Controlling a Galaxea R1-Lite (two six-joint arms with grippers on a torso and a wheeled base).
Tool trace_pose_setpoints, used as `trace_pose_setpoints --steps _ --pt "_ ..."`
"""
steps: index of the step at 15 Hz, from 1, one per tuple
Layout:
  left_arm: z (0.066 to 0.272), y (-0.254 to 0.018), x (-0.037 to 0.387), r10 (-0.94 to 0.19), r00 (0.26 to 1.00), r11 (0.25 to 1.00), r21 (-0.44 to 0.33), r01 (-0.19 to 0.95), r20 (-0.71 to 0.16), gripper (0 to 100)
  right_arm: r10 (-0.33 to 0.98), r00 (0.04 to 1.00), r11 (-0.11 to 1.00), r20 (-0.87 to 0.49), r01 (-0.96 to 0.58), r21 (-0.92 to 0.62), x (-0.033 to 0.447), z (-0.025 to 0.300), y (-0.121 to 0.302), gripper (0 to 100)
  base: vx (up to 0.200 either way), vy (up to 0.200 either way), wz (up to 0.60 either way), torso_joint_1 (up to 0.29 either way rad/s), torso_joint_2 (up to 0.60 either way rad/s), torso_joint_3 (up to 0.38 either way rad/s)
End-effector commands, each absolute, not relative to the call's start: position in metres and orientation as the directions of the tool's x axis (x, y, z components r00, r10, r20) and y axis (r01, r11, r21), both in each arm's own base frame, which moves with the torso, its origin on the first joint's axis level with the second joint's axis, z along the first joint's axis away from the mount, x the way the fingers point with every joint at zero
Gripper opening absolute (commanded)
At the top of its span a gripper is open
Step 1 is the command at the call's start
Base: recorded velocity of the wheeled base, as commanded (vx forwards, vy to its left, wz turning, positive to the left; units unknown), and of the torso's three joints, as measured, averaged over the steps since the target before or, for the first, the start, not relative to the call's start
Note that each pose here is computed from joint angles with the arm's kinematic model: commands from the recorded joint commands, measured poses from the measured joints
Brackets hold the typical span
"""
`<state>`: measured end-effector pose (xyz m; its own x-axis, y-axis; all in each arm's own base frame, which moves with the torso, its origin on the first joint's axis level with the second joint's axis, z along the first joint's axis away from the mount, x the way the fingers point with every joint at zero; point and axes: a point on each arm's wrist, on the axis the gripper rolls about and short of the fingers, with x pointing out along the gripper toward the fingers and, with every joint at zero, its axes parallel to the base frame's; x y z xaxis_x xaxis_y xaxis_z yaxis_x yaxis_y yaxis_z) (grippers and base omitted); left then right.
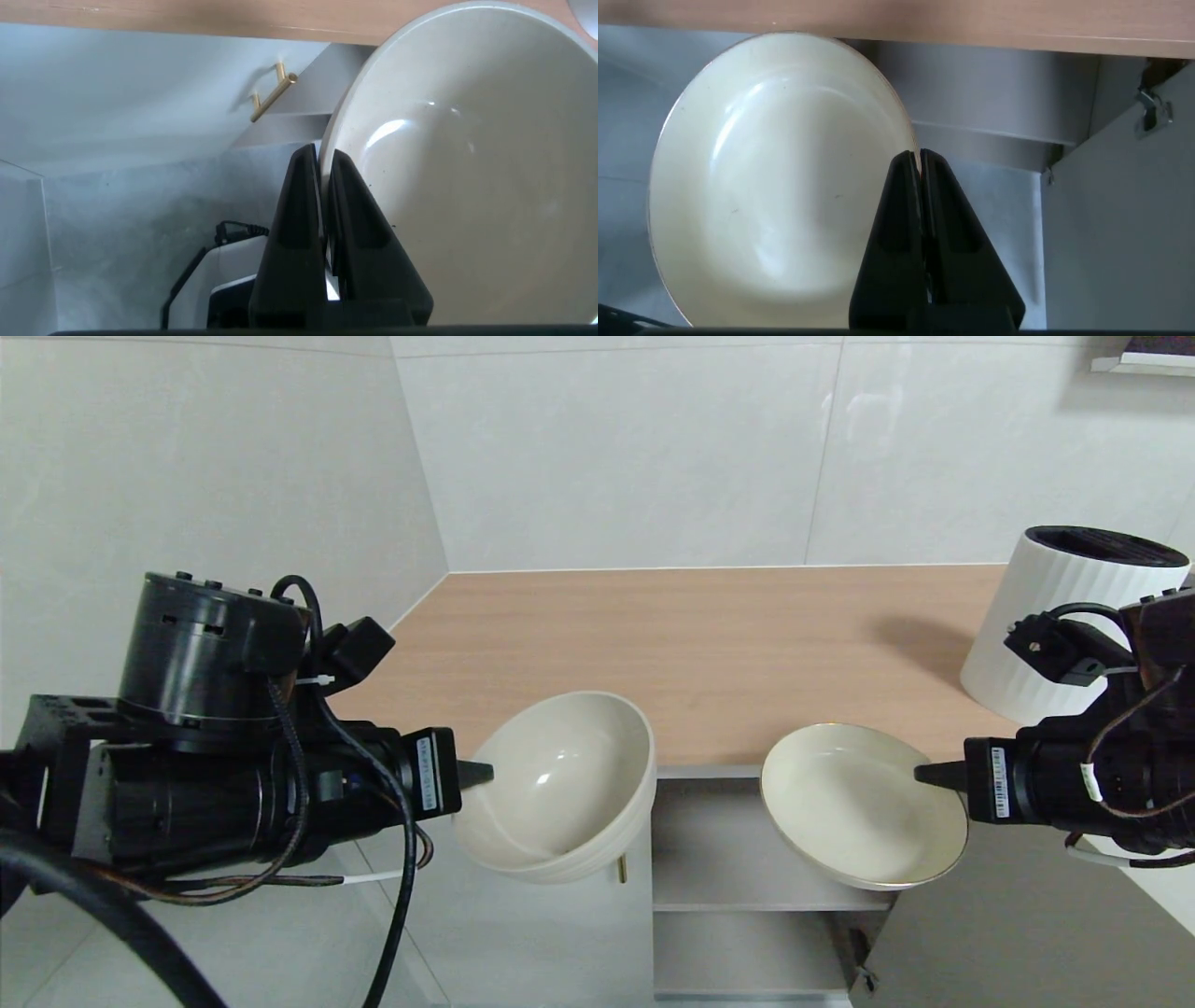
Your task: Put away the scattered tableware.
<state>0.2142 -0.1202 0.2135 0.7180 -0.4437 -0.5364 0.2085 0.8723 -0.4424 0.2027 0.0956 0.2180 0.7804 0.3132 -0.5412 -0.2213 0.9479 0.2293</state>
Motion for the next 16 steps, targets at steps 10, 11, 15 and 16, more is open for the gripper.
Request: trace_pose_setpoints --steps 10,11,15,16 --pt "0.2118 -0.1215 0.2157 -0.443 0.714 0.873 -0.441 0.207 -0.542 0 0.304 0.783 0.951 -0.543 -0.211 0.228 0.2072 0.2121 0.0947 0 0.000 0.000 0.00 -0.140 0.33 0.187" --pt "0.2118 -0.1215 0.2157 -0.443 0.714 0.874 -0.440 0.208 -0.542 0 0.303 0.787 0.951 -0.538 -0.209 0.229 0.2089 0.2120 0.0948 0 0.000 0.000 0.00 -0.188 0.47 0.286" --pt "0.2114 -0.1216 0.2160 -0.442 0.713 0.874 -0.439 0.207 -0.544 0 0.298 0.783 0.952 -0.546 -0.204 0.228 0.2095 0.2096 0.0939 0 0.000 0.000 0.00 -0.184 0.47 0.282" --pt "0.2110 -0.1219 0.2157 -0.443 0.712 0.874 -0.439 0.208 -0.545 0 0.298 0.782 0.952 -0.547 -0.203 0.228 0.2101 0.2090 0.0942 0 0.000 0.000 0.00 -0.173 0.45 0.276"
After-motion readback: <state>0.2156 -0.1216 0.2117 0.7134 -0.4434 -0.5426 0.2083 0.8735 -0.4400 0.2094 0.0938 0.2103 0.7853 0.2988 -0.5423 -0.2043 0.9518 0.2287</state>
